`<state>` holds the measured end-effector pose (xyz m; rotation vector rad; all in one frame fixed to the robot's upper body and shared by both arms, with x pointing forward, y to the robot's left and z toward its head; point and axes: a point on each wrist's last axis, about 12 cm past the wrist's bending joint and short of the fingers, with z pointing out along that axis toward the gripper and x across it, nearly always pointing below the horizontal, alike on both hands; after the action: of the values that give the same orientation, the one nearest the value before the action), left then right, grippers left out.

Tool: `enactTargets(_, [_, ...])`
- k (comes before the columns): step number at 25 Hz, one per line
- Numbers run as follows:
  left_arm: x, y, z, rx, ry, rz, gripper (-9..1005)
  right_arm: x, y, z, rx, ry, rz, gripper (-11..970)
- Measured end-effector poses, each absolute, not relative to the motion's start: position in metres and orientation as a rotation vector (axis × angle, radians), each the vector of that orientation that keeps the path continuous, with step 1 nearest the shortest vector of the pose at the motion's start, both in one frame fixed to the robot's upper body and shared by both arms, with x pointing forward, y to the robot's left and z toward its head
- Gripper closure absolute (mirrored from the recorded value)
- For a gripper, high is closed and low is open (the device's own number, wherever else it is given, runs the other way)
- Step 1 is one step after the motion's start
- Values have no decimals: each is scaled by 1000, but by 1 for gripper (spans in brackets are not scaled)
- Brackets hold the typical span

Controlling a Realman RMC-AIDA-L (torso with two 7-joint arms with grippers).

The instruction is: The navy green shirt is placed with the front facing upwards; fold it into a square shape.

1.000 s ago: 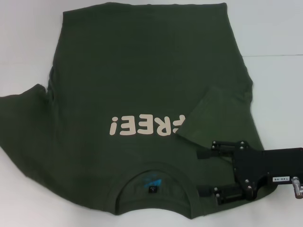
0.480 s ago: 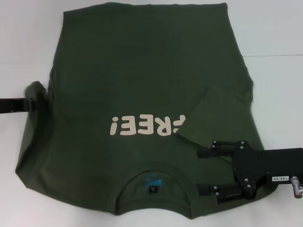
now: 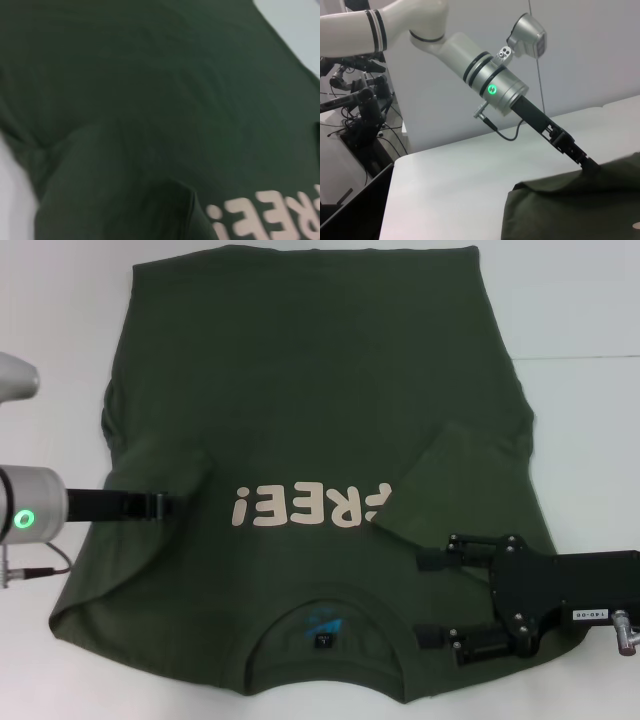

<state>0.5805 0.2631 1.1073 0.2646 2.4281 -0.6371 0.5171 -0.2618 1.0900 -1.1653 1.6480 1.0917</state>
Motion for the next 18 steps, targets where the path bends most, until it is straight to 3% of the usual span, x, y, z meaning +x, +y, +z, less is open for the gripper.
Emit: enactTargets(18, [597, 241, 1101, 212, 2376, -734, 968, 518, -261, 1089, -1171, 1659, 1080, 48])
